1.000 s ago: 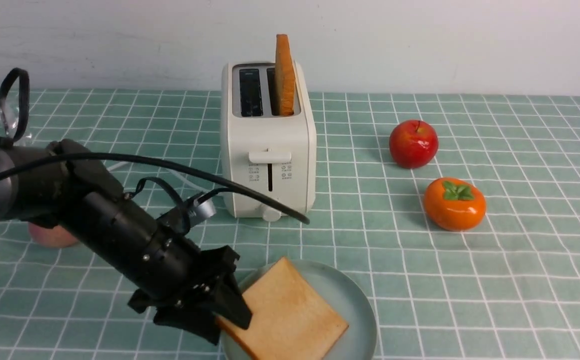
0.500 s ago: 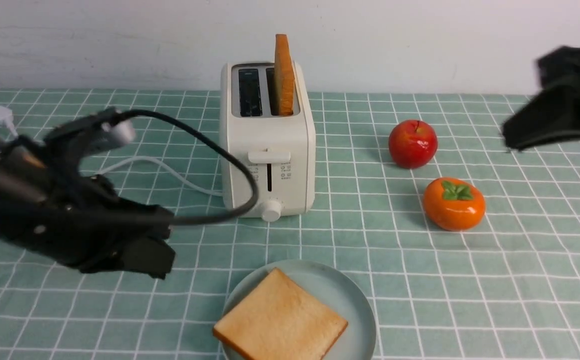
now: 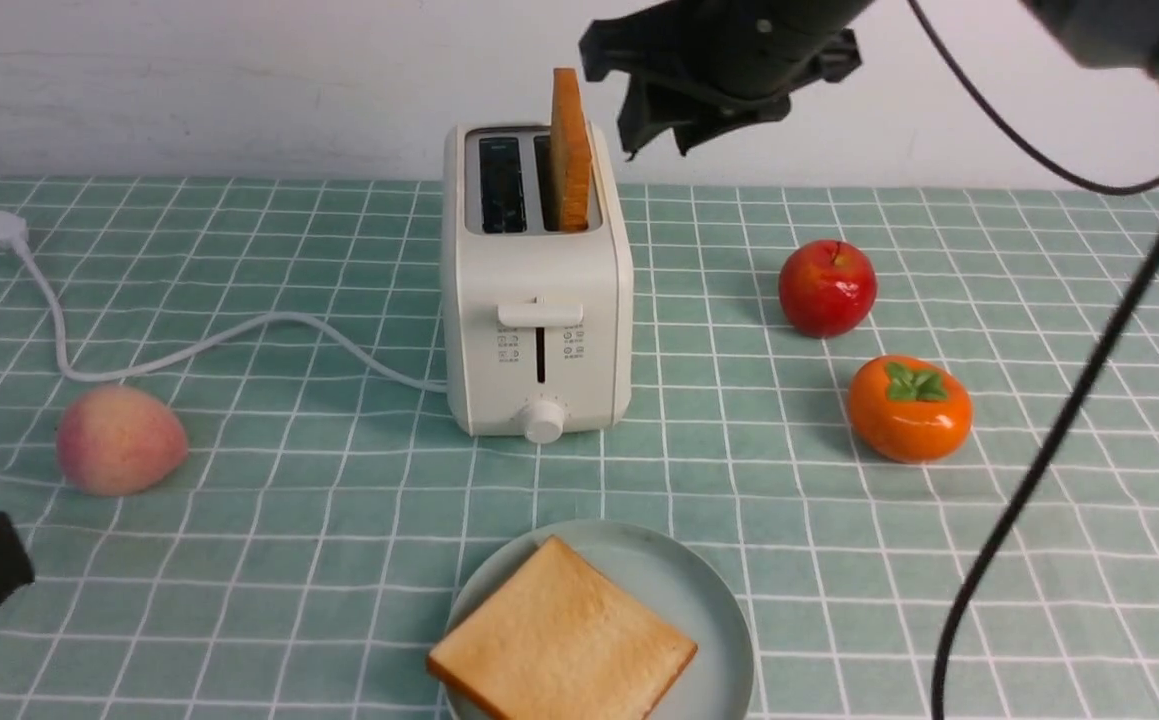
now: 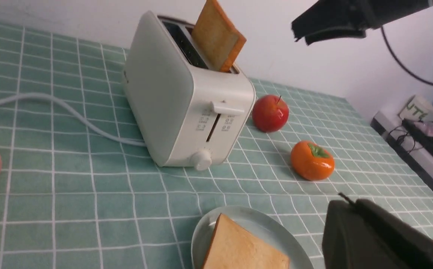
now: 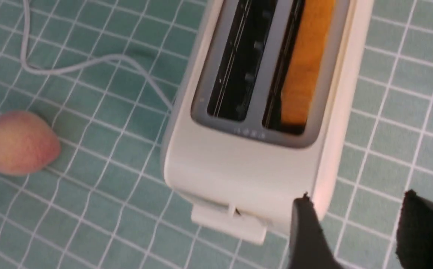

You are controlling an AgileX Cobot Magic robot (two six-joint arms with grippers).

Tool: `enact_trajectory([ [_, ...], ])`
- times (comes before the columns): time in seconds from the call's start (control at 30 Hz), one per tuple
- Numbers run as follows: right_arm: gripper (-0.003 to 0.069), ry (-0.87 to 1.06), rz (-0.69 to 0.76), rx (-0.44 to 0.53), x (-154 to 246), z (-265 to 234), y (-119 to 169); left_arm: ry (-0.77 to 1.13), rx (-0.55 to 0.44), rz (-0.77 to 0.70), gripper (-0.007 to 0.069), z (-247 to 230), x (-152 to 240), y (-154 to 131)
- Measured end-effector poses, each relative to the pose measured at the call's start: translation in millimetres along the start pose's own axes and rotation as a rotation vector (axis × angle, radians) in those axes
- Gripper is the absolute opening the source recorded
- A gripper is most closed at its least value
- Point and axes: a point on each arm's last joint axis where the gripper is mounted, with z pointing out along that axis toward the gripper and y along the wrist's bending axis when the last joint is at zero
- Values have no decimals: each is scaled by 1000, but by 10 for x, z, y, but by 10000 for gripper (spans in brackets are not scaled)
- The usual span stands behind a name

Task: Take toasted bread from bread machine on blue coffee table place on plate.
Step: 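Grasp the toast slice in the toaster and pull it up out of the slot with the right gripper, then place the held slice of bread on top of the slice on the plate with the right gripper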

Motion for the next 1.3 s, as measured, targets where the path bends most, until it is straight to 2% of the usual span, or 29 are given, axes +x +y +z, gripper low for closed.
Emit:
enact_trajectory([
  [0.13, 491, -56, 15, -10, -55, 245, -10, -14, -29, 47, -14, -38, 1, 22],
  [0.17, 491, -59, 15, -11, -57, 261, -12, -14, -31, 49, -14, -38, 1, 23],
  [0.23, 535, -105, 21, -16, -74, 456, -35, -3, -51, 74, -14, -39, 10, 42],
  [0.4, 524, -175, 22, -16, -73, 790, -87, 19, -60, 82, -14, -39, 30, 51],
  [0.43, 487, -177, 21, -10, -56, 876, -106, 21, -60, 82, -14, -39, 32, 51],
  [0.47, 487, -178, 20, -9, -54, 885, -109, 21, -60, 82, -14, -39, 32, 51],
  [0.53, 318, -169, 10, 11, -22, 978, -141, 22, -53, 71, -14, -39, 33, 45],
  [0.57, 301, -168, 9, 14, -20, 984, -144, 22, -52, 69, -14, -39, 33, 43],
  [0.6, 169, -170, 0, 28, -22, 986, -156, 22, -47, 62, -14, -39, 33, 40],
  [0.63, 94, -176, -6, 33, -38, 951, -145, 22, -42, 54, -14, -38, 34, 34],
  [0.67, 84, -180, -9, 36, -47, 937, -145, 22, -41, 53, -14, -38, 34, 34],
  [0.73, 88, -199, -22, 45, -104, 790, -115, 22, -38, 47, -14, -38, 34, 31],
  [0.87, 96, -279, -92, 74, -319, -224, 13, 22, -38, 47, -14, -38, 34, 31],
  [0.97, 96, -315, -150, 105, -321, -1076, 64, 13, -37, 47, -14, -38, 26, 30],
  [1.0, 96, -319, -153, 107, -319, -1127, 64, 11, -37, 48, -14, -38, 25, 30],
  [1.03, 96, -355, -157, 114, -299, -1475, 53, -8, -37, 48, -14, -38, 8, 30],
  [1.1, 96, -378, -146, 117, -225, -1843, 25, -37, -36, 50, -14, -38, -18, 28],
  [1.2, 96, -290, -146, 109, -33, -1932, -20, -52, -37, 69, -14, -37, -31, 29],
  [1.3, 96, -97, -131, 51, 307, -1700, -41, -40, -38, 75, -14, -32, -17, 34],
])
